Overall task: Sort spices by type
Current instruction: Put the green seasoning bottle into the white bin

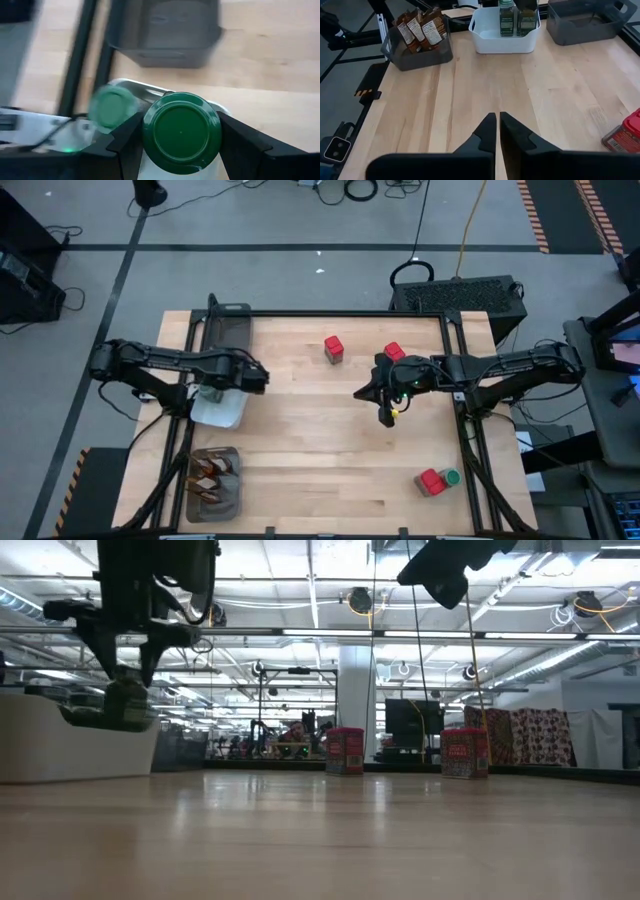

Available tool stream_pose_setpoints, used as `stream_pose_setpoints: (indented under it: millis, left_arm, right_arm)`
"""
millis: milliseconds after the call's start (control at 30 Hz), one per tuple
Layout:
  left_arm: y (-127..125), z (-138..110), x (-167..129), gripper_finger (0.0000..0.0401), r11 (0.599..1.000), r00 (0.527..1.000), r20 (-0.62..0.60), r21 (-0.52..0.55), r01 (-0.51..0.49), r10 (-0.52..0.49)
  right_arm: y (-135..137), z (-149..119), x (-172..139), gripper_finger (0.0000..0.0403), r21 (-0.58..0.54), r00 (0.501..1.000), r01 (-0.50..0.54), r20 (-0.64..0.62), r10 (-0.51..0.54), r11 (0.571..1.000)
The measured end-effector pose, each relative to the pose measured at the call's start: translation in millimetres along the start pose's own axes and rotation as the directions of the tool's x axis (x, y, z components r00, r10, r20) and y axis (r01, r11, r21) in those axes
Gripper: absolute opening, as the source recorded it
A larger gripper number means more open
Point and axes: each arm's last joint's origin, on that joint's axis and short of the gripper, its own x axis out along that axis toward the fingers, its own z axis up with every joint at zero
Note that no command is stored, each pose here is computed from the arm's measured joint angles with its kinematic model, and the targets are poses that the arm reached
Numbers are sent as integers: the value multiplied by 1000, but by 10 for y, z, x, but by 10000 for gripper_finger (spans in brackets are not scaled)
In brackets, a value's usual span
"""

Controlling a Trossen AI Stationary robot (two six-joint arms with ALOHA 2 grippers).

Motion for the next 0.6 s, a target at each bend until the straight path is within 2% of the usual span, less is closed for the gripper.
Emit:
stream_pose_setpoints:
  millis: [233, 600]
  left_arm:
    - [-62, -14, -4, 214, 998, 998, -15, -25, 57, -58]
    - [-44, -81, 97, 214, 1000, 999, -47, -12, 18, -18]
  right_arm:
    - [0, -2, 0, 2, 1, 1000, 1, -2, -1, 1000]
    - [-1, -3, 0, 1, 1, 1000, 1, -3, -1, 1000]
